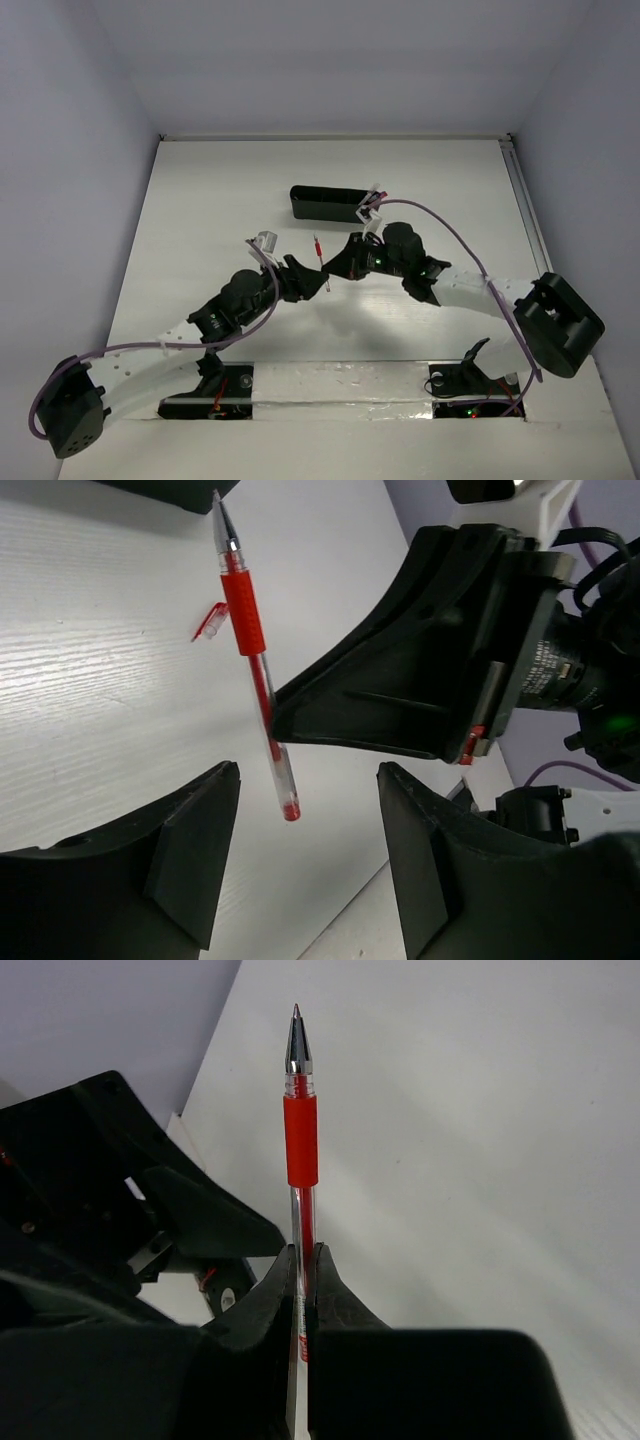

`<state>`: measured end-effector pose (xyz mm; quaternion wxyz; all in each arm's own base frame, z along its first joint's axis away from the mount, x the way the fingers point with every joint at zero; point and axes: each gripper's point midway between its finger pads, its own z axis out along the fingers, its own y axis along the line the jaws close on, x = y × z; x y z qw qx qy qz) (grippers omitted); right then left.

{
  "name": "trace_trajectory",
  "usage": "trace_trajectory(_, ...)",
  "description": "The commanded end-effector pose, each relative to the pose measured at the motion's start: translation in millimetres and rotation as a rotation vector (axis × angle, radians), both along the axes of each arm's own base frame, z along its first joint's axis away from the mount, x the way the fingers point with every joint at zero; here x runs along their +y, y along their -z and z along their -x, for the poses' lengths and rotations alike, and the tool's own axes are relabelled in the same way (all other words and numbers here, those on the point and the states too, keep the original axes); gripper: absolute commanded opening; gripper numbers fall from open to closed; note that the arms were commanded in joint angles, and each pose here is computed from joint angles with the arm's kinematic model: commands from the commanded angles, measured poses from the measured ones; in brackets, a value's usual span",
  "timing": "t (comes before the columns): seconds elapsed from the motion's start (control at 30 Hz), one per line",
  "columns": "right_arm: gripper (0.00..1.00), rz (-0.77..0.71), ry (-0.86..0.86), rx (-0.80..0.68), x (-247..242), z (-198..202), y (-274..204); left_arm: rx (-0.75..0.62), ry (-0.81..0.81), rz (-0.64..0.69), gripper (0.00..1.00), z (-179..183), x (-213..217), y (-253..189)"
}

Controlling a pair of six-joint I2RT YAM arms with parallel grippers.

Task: Sort the stationery into containers
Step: Pick up the pen from the center of the board.

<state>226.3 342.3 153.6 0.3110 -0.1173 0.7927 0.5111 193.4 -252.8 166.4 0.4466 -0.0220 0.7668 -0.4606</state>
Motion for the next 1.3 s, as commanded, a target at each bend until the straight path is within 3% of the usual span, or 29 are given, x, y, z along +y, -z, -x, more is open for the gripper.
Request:
trace_trajectory(0.0, 0.0, -0.1, -0.058, -0.024, 8, 14, -18, -0.015, 0.005, 0.038, 0.53, -5, -4, -4)
trace_trajectory(0.4, 0.0, -0.121, -0.079, -0.011, -1, 29, -17, -0.035, -0.005, 0.079, 0.38, -10, -6, -8)
trace_trajectory(0.87, 0.0, -0.187, -0.154, 0.005, 8, 42, -23, -0.03, 0.009, 0.083, 0.34, -10, -9, -3)
trace_trajectory(1.13, 0.0, -0.204, -0.158, 0.009, 12, 43, -23, -0.026, 0.015, 0.101, 0.25, -8, -9, -2)
trace_trajectory(1.27, 0.0, -0.221, -0.149, -0.003, 11, 42, -27, -0.022, 0.047, 0.103, 0.08, -3, -12, -3)
